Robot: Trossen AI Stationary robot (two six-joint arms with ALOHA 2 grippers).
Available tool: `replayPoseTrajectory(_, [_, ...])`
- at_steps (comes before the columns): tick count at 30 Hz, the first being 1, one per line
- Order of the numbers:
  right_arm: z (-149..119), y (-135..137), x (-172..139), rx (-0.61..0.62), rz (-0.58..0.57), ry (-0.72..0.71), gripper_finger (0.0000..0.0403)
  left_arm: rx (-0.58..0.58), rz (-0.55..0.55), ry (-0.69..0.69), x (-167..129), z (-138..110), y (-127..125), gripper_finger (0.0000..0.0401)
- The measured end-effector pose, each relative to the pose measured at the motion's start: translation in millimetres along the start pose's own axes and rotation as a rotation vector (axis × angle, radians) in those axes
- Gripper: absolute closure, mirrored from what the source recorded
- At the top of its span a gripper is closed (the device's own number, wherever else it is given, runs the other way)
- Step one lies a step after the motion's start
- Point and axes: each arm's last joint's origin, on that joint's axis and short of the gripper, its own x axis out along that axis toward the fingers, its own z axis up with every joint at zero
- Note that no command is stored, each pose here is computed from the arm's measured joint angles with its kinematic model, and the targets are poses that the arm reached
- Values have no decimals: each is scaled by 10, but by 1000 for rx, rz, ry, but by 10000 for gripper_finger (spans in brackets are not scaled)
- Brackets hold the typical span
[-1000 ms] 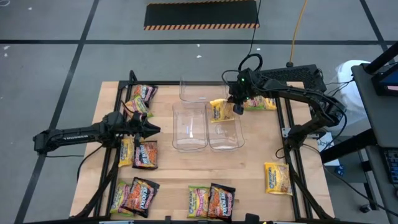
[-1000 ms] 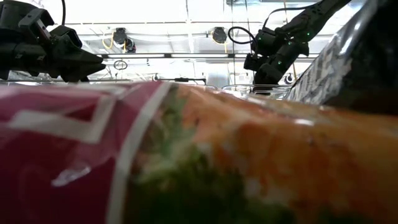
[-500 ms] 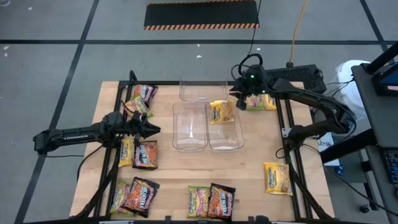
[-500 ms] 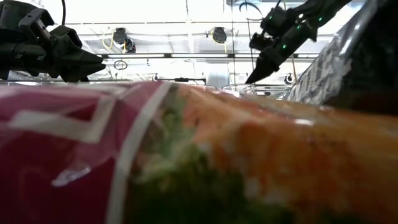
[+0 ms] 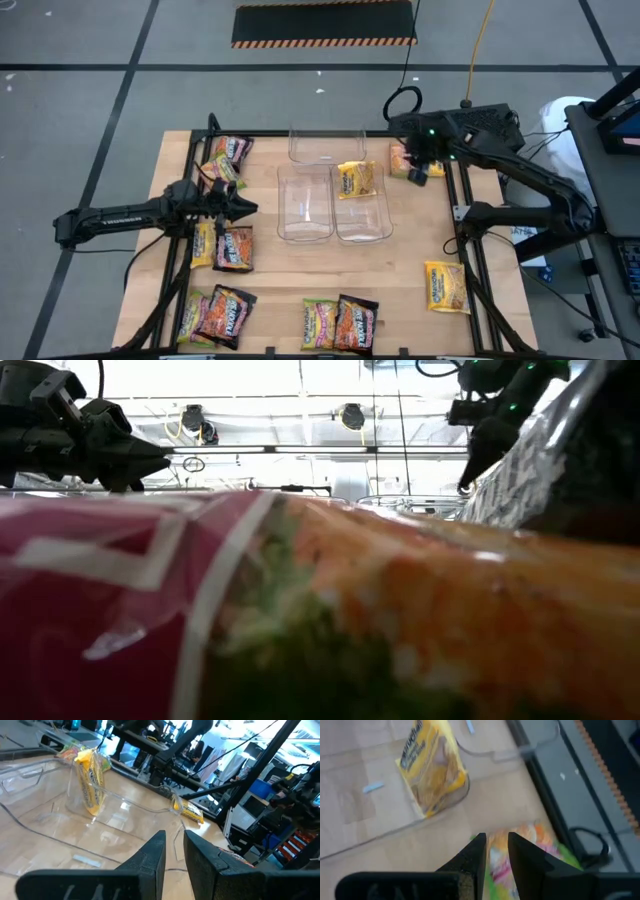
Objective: Sort Maruchan noodles
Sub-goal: Put the black noodle pack into the left transparent bin
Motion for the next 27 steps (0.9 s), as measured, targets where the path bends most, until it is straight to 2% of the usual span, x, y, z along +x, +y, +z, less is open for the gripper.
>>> replayPoseTrajectory(6, [-128,53,-178,93,10,27,325,-138,-79,-126,-11,131,-70,327])
replayPoseTrajectory(10, [-216,90,-263,114,25,63,325,-158,-127,-192,-26,201,-111,327])
replayPoseTrajectory(15, [-293,145,-329,164,116,86,325,-185,-176,-257,-48,268,-151,327])
replayPoseTrajectory(19, [-295,161,-351,169,157,64,325,-222,-192,-268,-54,283,-161,327])
replayPoseTrajectory(27, [-280,156,-350,167,154,48,325,-316,-204,-260,-54,282,-160,327])
